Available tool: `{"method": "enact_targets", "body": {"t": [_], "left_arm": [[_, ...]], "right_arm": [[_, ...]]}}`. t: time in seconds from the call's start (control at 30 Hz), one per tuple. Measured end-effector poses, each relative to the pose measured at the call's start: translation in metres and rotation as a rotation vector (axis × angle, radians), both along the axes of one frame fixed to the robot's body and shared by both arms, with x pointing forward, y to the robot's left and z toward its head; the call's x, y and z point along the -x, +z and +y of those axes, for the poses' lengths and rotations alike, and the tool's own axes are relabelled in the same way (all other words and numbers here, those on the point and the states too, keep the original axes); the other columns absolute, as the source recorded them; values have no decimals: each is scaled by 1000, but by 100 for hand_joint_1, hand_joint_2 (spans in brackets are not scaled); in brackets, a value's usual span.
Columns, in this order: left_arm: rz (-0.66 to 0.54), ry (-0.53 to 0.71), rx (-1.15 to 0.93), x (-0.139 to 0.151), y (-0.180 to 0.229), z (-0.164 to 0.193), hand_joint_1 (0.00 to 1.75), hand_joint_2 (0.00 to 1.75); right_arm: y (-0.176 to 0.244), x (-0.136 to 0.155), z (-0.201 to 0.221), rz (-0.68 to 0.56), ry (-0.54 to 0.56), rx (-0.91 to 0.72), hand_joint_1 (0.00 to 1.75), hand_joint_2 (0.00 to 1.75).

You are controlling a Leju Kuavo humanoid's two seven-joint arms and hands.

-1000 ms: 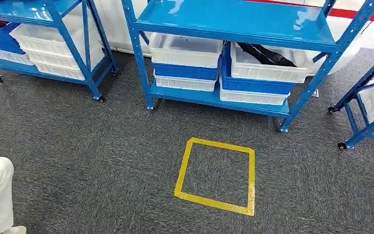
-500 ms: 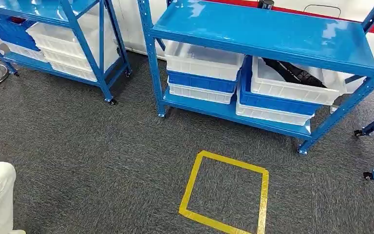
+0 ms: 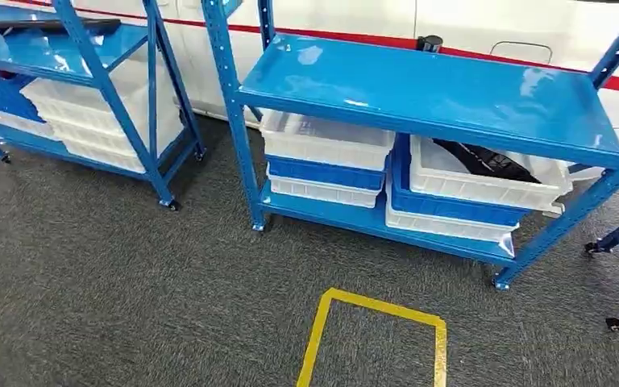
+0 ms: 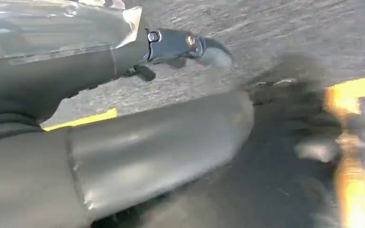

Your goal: Take the parts from the cabinet and place them on the table.

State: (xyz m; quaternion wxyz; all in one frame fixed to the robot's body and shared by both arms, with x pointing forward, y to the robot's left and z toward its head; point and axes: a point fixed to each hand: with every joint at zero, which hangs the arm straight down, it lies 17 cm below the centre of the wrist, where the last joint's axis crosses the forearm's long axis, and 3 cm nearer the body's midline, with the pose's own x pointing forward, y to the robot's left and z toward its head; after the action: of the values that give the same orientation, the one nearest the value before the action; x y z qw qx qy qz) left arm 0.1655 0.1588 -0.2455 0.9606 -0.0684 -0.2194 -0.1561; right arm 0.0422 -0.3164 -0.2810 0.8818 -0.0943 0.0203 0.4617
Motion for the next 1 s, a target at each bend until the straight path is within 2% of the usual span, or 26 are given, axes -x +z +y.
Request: {"method": "enact_targets", "body": {"t": [0.07, 0.13, 0.4, 1.0], "left_arm": [[-25, 0, 7, -16, 6, -5, 0, 0], [-21, 4, -4, -13, 4, -2, 0, 0], [43, -1, -16, 21, -7, 2, 0, 0], [40, 28, -21, 22, -8, 10, 0, 0]], "right_arm": [[2, -14, -5, -18, 2, 7, 0, 0], [2, -18, -3, -25, 5, 4, 0, 0], [-1, 20, -9, 37, -32, 25, 0, 0], [0, 11, -11, 14, -4, 24, 0, 0]]}}
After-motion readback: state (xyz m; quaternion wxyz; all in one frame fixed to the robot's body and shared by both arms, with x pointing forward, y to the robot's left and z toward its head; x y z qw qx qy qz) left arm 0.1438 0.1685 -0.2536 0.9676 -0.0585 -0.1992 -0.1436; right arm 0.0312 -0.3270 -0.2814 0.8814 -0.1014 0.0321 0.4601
